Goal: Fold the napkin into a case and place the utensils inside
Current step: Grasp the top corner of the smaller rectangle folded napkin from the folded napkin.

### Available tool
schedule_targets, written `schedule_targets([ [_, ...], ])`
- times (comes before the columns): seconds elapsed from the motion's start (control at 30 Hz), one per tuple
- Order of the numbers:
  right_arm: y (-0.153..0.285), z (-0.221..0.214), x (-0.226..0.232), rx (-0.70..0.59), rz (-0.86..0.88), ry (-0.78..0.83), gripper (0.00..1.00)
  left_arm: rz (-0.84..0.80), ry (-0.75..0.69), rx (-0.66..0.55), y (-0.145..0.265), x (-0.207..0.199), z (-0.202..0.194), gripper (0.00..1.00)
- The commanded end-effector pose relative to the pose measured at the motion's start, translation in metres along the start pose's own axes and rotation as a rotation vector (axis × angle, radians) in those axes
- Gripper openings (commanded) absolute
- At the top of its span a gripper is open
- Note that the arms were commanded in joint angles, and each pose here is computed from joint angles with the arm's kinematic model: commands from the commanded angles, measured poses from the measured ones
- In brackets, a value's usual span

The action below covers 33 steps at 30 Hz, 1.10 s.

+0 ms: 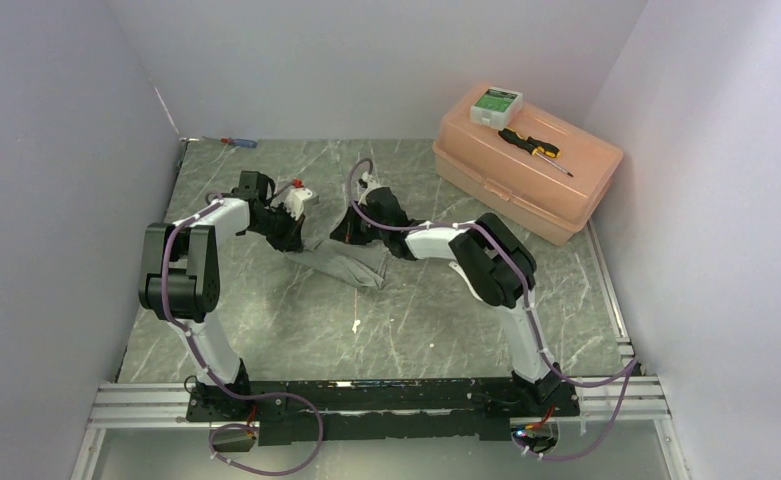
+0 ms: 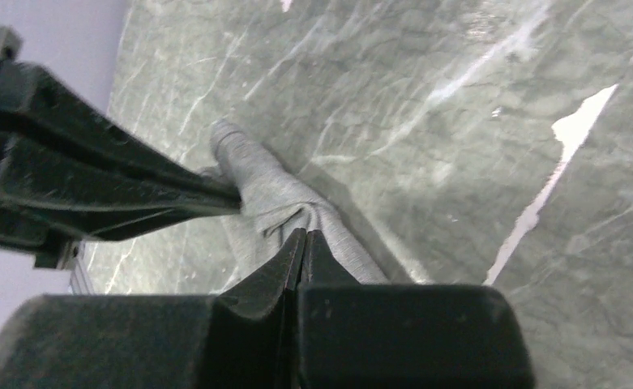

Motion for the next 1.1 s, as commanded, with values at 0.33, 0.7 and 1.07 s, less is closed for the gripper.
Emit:
schedule_targets([
  [0.33,-0.015,0.012,0.050,-0.023,0.123,-0.043,0.00,-0.021,0.165,-0.013,0.005,-0.006,0.014,0.03],
  [0.7,-0.023,-0.009,0.033,0.022,0.026,-0.059,0.00,-0.021,0.180,-0.018,0.009,-0.007,0.016,0.03],
  [1.07,-0.035,-0.019,0.030,0.033,0.001,-0.031,0.00,-0.018,0.193,-0.045,0.016,-0.010,0.019,0.03],
])
Point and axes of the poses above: each gripper's point midway between its finger pads, its own y axis back along the fingers, its own x axis along the line the jaws close on, z = x × y, the point moved 9 cm from there along y, back along the fingers, and after that the axes turned 11 degrees about y, right-handed, at the moved point
